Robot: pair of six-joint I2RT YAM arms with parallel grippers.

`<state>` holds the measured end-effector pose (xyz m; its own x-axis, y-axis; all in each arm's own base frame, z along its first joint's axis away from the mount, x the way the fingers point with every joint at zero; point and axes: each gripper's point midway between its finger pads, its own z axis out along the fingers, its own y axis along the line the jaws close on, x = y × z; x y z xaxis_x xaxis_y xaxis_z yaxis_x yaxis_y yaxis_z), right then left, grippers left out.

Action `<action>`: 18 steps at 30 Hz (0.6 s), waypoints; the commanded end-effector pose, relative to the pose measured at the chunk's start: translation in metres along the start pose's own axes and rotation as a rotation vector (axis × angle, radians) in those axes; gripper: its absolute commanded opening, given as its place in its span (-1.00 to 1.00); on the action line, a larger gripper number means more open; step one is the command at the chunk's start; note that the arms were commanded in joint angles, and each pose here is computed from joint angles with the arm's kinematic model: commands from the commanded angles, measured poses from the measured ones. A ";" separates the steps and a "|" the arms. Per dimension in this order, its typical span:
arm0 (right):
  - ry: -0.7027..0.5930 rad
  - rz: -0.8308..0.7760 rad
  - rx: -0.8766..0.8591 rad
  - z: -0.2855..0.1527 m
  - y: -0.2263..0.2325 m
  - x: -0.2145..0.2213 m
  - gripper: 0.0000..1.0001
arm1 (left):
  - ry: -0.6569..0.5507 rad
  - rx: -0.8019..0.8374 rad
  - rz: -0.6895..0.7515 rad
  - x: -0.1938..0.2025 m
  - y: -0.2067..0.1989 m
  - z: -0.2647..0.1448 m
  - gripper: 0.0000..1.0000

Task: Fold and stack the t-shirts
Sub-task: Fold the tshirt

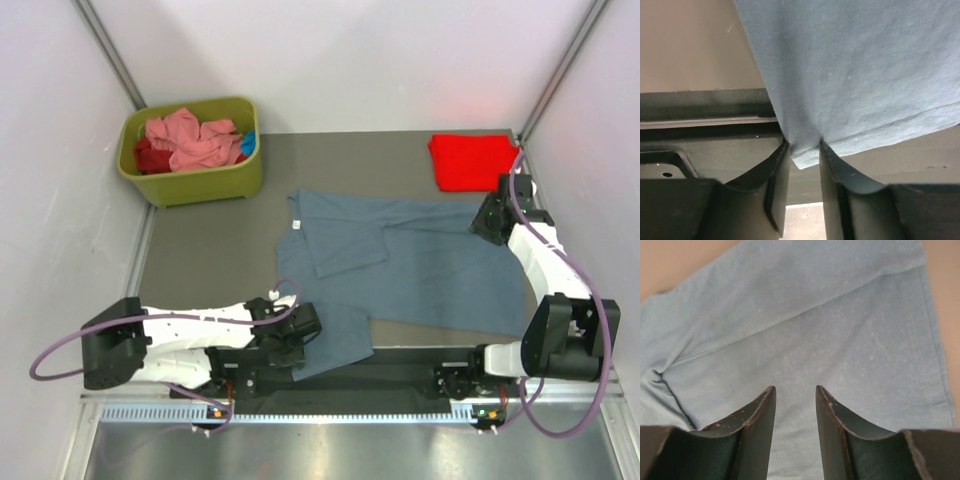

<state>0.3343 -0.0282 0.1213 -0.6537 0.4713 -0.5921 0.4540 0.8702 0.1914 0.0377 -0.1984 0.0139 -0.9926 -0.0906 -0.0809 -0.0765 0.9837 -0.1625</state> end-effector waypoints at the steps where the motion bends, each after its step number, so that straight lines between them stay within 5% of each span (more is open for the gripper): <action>1: -0.024 0.006 0.024 -0.007 -0.009 0.000 -0.23 | 0.016 0.025 -0.018 0.006 0.002 0.008 -0.45; 5: -0.002 0.089 0.121 -0.012 -0.033 0.015 -0.21 | -0.005 0.062 -0.001 0.002 -0.006 0.002 -1.00; 13: 0.148 0.451 0.463 -0.018 -0.141 0.089 -0.26 | -0.217 0.086 0.115 -0.047 -0.039 -0.069 -1.00; 18: 0.107 0.567 0.485 -0.017 -0.170 0.105 -0.21 | -0.263 0.128 0.122 -0.062 -0.049 -0.078 -1.00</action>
<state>0.1816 -0.1134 0.0333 -0.3611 0.8501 -0.3834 0.9148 0.4026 0.0310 0.0873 -0.2447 0.1030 -0.9484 -0.0573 -0.3118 0.0466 0.9476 -0.3160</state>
